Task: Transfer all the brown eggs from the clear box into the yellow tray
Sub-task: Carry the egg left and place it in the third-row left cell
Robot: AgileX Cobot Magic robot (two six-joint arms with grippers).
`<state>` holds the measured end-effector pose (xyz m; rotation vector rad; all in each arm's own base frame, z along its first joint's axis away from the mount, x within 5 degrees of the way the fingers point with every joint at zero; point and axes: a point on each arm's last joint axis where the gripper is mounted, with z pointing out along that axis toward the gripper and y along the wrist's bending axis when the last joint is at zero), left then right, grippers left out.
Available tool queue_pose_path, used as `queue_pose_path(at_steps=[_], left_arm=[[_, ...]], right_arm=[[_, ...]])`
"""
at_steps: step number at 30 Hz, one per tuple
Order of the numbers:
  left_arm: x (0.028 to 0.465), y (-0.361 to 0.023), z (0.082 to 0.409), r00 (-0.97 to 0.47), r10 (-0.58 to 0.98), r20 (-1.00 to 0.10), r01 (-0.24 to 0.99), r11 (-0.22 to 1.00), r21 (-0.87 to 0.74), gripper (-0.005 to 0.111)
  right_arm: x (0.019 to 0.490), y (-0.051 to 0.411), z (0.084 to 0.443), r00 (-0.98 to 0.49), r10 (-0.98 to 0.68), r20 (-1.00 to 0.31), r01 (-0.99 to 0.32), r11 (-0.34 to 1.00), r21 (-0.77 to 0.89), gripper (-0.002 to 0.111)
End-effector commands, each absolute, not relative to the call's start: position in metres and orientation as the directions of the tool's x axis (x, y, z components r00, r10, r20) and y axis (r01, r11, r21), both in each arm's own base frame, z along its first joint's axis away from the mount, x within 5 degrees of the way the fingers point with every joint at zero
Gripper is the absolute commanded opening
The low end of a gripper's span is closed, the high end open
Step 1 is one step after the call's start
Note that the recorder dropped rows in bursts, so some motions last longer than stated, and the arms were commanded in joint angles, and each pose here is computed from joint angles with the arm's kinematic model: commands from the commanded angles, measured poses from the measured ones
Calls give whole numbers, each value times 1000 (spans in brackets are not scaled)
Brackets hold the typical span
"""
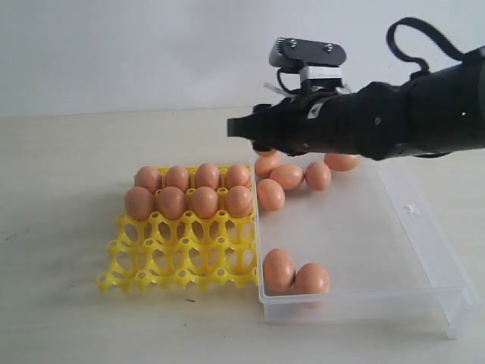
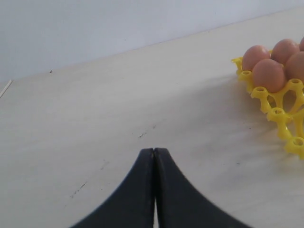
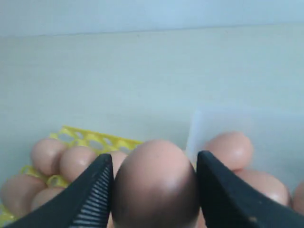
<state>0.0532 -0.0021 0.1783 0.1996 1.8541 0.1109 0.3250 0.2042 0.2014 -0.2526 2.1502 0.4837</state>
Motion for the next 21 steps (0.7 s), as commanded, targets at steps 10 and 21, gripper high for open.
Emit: queue_pose_path(at_steps=[10,21], left_arm=[[53,-2,180,-263,190,-946,78,981,176,0],[53,-2,180,-263,190,-946,78,981,176,0]], right_arm=[[294,290,143,-307,-35,-951,-831,497,250,0],[298,305,117,-389,-42,-920,-849,405,340,0]])
